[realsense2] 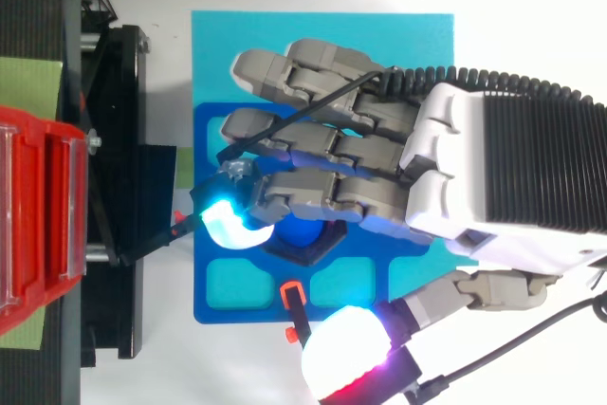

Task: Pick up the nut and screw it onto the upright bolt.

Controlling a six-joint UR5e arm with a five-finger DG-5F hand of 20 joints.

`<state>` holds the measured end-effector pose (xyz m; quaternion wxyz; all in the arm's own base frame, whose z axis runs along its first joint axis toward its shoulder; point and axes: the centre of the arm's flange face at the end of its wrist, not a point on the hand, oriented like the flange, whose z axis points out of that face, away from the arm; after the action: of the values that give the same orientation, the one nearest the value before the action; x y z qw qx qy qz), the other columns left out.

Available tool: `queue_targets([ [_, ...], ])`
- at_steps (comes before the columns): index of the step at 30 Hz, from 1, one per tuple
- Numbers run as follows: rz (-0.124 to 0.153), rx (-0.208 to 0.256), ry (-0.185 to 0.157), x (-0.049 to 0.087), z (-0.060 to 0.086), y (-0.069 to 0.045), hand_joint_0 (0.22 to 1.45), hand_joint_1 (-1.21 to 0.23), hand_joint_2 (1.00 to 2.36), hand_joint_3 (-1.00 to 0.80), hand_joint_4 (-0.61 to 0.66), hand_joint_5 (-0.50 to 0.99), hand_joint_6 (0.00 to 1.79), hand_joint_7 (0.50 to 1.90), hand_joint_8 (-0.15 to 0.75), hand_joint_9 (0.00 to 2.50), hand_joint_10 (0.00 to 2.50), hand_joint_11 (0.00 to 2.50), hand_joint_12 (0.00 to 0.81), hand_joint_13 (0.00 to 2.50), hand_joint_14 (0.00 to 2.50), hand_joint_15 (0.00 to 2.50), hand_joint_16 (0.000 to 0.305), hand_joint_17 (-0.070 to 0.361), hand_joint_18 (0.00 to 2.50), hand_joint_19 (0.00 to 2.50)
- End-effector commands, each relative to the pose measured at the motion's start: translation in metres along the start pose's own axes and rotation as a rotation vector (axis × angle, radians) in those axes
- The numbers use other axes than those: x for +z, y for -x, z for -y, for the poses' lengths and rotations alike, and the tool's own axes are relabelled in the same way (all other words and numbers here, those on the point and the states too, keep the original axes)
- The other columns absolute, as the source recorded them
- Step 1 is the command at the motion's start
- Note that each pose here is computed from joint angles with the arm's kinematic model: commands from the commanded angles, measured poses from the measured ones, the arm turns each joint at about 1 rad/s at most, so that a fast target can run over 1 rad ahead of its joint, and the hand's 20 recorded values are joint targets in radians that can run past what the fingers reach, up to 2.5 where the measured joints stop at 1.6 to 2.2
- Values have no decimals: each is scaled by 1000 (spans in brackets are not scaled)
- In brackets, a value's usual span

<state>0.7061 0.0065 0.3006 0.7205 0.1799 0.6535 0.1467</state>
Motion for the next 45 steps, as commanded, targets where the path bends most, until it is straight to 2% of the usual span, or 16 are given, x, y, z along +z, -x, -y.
queue_targets([
  [1, 0, -1, -2, 0, 2, 1, 475, -124, 1000, -500, 265, -117, 503, 810, 211, 245, 0, 0, 292, 54, 0, 0, 35, 79, 0, 0],
  [6, -3, -2, -2, 0, 5, 2, 491, -176, 1000, -500, 296, -97, 504, 908, 246, 350, 0, 0, 243, 135, 0, 0, 26, 59, 0, 0],
  [19, 0, -14, -9, 1, 23, 11, 503, -220, 1000, -500, 311, -77, 505, 993, 272, 440, 0, 0, 237, 213, 0, 0, 24, 54, 0, 0],
  [28, -7, -24, -4, 1, 40, 18, 506, -229, 1000, -500, 296, -64, 505, 1059, 277, 501, 0, 0, 236, 232, 0, 0, 24, 55, 18, 0],
  [37, -5, -26, -5, 2, 45, 22, 508, -236, 1000, -500, 266, -38, 505, 1118, 282, 564, 0, 0, 229, 274, 0, 0, 24, 53, 58, 0],
  [41, -6, -26, -5, 1, 48, 22, 515, -254, 1000, -500, 245, -16, 505, 1130, 281, 664, 0, 0, 210, 352, 0, 0, 21, 48, 122, 0],
  [45, -3, -27, -9, 1, 52, 26, 524, -277, 1000, -500, 215, 15, 504, 1203, 277, 791, 0, 0, 194, 426, 0, 0, 19, 42, 187, 0],
])
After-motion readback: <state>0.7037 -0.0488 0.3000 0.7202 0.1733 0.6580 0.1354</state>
